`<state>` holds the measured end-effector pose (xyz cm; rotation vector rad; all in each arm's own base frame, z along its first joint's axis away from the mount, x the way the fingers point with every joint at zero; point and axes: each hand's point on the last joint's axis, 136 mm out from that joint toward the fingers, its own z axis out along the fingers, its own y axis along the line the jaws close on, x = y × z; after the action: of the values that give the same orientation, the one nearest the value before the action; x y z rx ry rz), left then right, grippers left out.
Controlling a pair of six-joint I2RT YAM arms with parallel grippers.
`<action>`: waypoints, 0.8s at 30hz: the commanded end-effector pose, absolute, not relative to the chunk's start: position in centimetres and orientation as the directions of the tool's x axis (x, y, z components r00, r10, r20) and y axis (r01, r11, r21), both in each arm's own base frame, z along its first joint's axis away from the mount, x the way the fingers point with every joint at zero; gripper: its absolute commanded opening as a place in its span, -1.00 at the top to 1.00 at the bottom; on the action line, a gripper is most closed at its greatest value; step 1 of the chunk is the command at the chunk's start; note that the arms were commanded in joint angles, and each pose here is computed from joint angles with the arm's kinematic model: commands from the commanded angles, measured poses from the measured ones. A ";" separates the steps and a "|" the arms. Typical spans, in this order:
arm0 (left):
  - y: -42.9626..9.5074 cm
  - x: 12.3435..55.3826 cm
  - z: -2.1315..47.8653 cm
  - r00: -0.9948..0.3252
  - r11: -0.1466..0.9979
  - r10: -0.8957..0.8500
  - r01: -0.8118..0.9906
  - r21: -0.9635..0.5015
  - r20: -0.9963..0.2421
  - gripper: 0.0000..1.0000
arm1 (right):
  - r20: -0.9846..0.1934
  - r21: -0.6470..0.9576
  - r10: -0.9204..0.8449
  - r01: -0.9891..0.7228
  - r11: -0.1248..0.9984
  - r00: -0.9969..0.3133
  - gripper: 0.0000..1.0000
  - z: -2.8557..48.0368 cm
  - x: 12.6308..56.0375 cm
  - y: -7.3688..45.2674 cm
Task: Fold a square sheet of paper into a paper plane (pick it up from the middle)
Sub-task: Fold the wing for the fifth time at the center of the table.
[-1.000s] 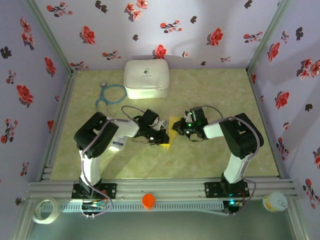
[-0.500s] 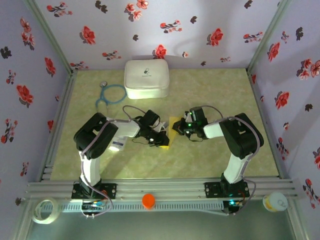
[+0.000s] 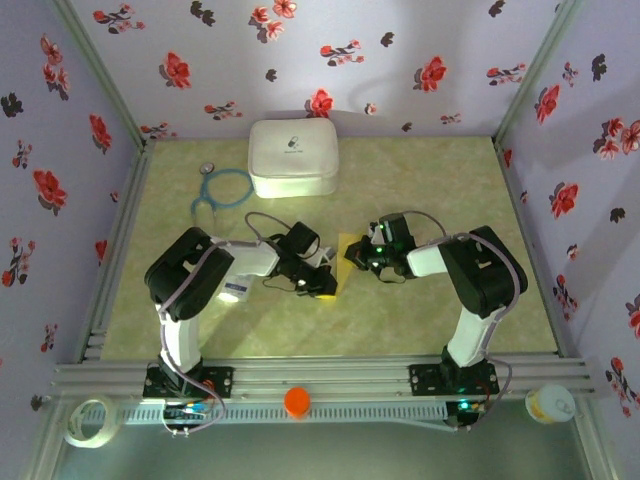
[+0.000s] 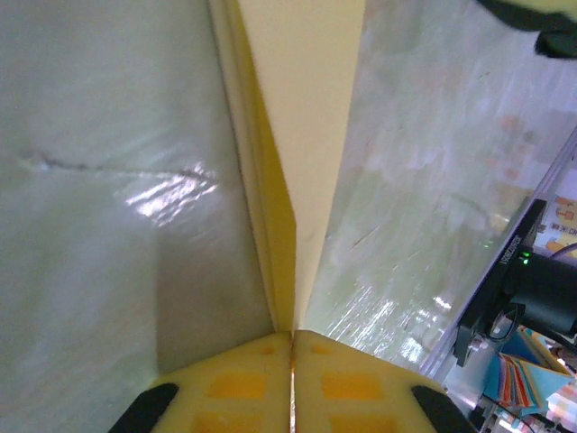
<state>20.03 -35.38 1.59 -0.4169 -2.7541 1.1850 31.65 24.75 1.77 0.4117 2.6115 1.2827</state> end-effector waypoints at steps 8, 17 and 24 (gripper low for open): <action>-33.6 17.6 1.6 -0.946 0.684 0.319 0.188 -0.704 0.058 0.65 | -0.003 0.659 0.381 0.284 0.696 -0.925 0.90 -3.2 29.7 21.9; -34.9 20.9 7.1 -0.965 0.606 0.216 0.250 -0.755 -0.147 0.76 | -0.003 0.671 0.381 0.281 0.686 -0.924 0.90 -2.9 29.8 22.0; -37.5 24.0 8.5 -0.971 0.554 0.170 0.235 -0.799 -0.167 0.94 | -0.002 0.677 0.385 0.282 0.680 -0.923 0.90 -2.8 29.9 22.1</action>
<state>22.03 -35.91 7.61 -0.3988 -2.8348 1.4008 31.68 24.74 1.77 0.4137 2.6105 1.2824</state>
